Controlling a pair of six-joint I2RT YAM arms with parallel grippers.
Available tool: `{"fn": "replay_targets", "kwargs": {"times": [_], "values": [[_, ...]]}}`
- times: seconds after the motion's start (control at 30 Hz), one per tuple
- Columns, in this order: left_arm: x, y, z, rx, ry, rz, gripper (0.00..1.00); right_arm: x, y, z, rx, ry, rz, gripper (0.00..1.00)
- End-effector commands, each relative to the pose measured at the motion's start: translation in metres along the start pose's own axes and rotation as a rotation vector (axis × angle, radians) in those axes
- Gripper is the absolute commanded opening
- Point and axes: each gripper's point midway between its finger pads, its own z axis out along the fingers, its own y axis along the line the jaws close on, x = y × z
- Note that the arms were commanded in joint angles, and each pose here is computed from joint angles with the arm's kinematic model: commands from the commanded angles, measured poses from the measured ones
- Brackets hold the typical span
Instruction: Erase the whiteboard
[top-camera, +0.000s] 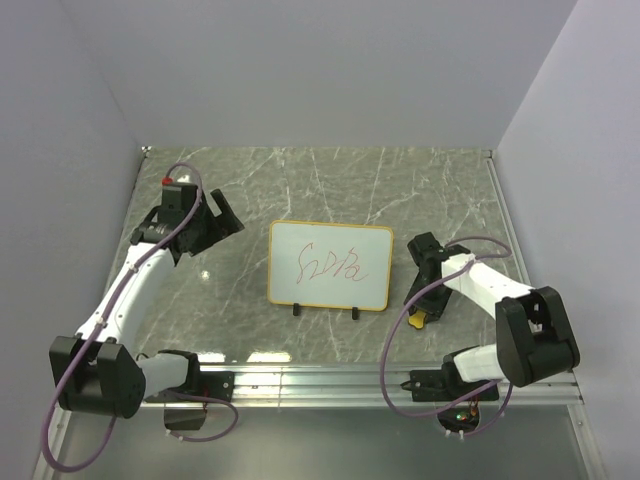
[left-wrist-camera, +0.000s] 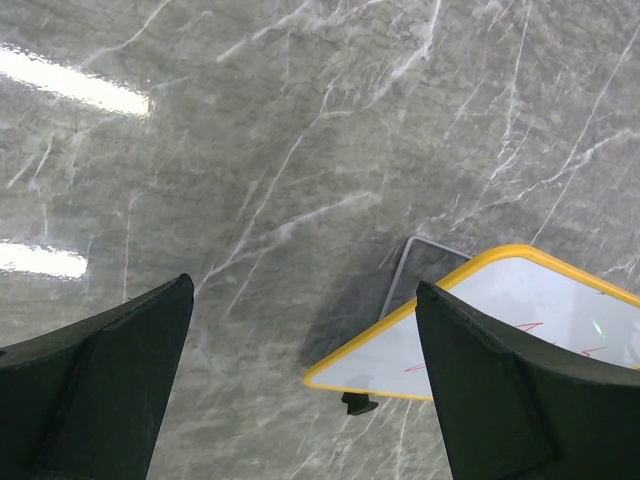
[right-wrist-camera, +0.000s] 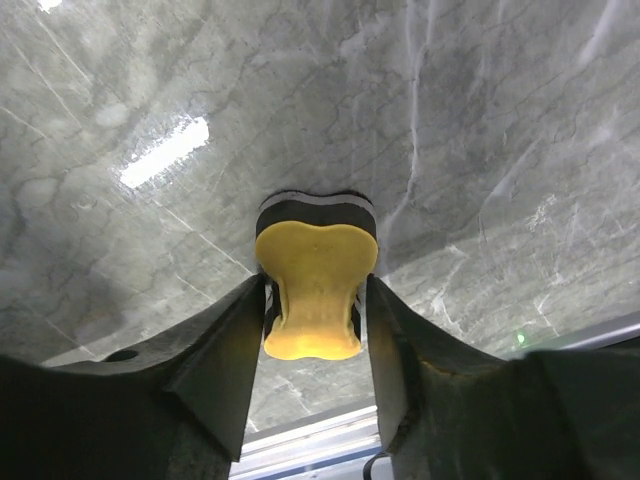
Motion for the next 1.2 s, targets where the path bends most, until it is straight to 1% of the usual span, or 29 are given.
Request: {"fn": "replay_targets", "kwargs": {"times": [0.0, 0.1, 0.23, 0.33, 0.43, 0.7, 0.8, 0.83, 0.87, 0.9, 0.97, 1.0, 1.07, 1.1, 1.17], "values": [[-0.006, -0.01, 0.002, 0.032, -0.021, 0.009, 0.99, -0.011, 0.003, -0.007, 0.003, -0.033, -0.015, 0.54], [-0.003, -0.012, 0.004, 0.032, -0.016, 0.005, 0.99, -0.011, 0.004, -0.009, 0.0, -0.034, -0.016, 0.55], [-0.003, -0.017, 0.006, 0.034, -0.018, 0.006, 0.99, -0.017, 0.007, -0.015, -0.006, -0.046, -0.023, 0.52], [-0.003, -0.021, 0.008, 0.033, -0.018, 0.009, 0.99, -0.019, 0.007, -0.015, -0.001, -0.05, -0.031, 0.45], [-0.001, -0.025, 0.01, 0.035, -0.014, 0.014, 0.99, -0.017, 0.007, -0.012, 0.003, -0.036, -0.039, 0.43], [0.001, -0.031, 0.016, 0.031, 0.001, 0.023, 0.99, -0.012, 0.008, -0.004, 0.011, -0.001, -0.059, 0.41], [0.003, -0.032, 0.016, 0.032, 0.004, 0.03, 0.99, -0.014, 0.008, -0.005, 0.008, -0.01, -0.054, 0.3], [0.003, -0.032, 0.017, 0.035, 0.006, 0.033, 0.99, -0.015, 0.009, -0.006, 0.007, -0.016, -0.051, 0.23], [0.005, -0.034, 0.017, 0.047, 0.014, 0.041, 0.98, -0.016, 0.008, -0.007, 0.005, -0.023, -0.05, 0.19], [0.005, -0.036, 0.018, 0.06, 0.012, 0.047, 0.97, -0.017, 0.009, -0.009, 0.003, -0.027, -0.05, 0.11], [0.011, -0.044, 0.017, 0.119, 0.039, 0.076, 0.95, -0.019, 0.01, -0.011, 0.001, -0.032, -0.05, 0.02], [0.013, -0.051, 0.018, 0.169, 0.046, 0.091, 0.95, -0.02, 0.01, -0.012, -0.001, -0.034, -0.049, 0.0], [0.017, -0.064, 0.015, 0.261, 0.052, 0.13, 0.95, -0.027, 0.016, -0.02, -0.021, -0.052, -0.05, 0.0], [0.022, -0.077, 0.013, 0.358, 0.065, 0.149, 0.96, -0.03, 0.019, -0.025, -0.032, -0.062, -0.051, 0.0], [0.027, -0.088, 0.009, 0.447, 0.069, 0.191, 0.98, -0.043, 0.028, -0.042, -0.071, -0.1, -0.044, 0.0]]}}
